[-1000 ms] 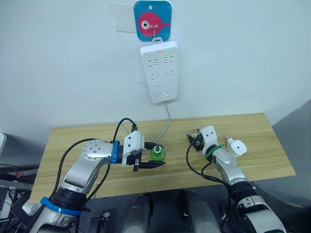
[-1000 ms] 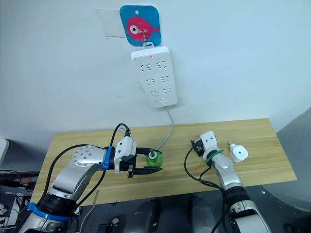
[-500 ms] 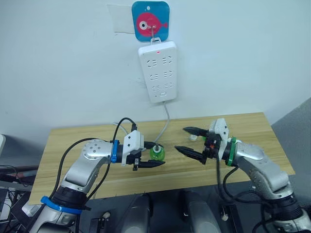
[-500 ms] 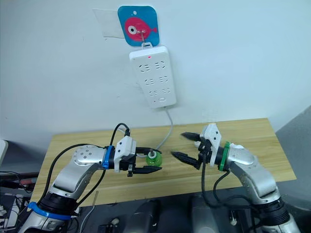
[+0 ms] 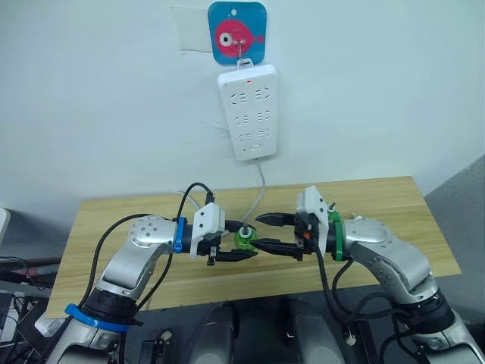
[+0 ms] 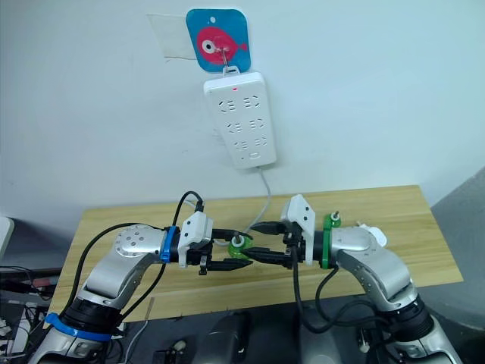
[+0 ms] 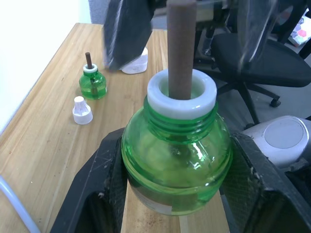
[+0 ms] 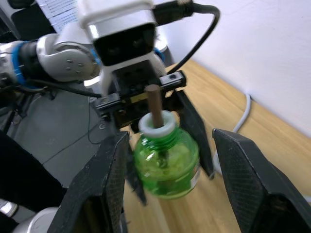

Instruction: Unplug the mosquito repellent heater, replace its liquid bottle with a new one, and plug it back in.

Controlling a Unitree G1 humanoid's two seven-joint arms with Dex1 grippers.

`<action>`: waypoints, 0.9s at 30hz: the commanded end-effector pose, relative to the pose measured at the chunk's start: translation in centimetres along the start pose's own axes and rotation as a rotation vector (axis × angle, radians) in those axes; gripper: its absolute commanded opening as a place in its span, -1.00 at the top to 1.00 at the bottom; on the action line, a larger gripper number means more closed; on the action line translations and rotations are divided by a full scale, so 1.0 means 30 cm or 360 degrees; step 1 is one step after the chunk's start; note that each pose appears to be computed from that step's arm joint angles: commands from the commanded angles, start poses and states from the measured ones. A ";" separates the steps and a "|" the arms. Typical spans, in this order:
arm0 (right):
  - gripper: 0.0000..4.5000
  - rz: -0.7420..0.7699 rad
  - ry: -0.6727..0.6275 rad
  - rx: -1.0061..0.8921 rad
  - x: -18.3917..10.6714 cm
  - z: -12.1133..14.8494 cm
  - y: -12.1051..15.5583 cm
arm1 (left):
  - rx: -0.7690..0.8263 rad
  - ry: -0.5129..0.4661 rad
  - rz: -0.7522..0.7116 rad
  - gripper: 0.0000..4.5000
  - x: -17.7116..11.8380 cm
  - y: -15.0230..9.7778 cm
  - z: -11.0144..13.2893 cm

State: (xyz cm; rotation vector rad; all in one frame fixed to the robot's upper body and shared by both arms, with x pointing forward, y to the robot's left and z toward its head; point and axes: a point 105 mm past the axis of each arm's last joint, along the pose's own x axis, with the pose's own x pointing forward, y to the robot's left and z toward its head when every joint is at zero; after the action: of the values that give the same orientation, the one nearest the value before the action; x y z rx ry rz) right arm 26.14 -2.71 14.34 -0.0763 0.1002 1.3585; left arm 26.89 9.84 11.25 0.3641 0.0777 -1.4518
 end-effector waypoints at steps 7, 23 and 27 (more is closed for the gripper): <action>-0.27 0.0071 -0.0038 -0.0063 0.051 0.008 0.037 | 0.0076 -0.0048 -0.0029 0.00 0.012 -0.010 0.042; 0.63 -0.0071 -0.0155 0.0036 0.007 0.030 -0.013 | -0.0030 -0.0157 0.0060 -0.33 0.005 0.010 0.074; 0.63 -0.0380 -0.0320 0.0333 -0.076 0.061 -0.102 | -0.0075 -0.0260 0.0111 -0.83 -0.011 0.009 0.109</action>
State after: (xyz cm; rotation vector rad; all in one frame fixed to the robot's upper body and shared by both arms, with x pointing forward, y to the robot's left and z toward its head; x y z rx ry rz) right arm 27.68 -3.35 15.09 0.1630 0.0940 1.2198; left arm 27.25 9.35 13.39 0.2288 0.0186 -1.3907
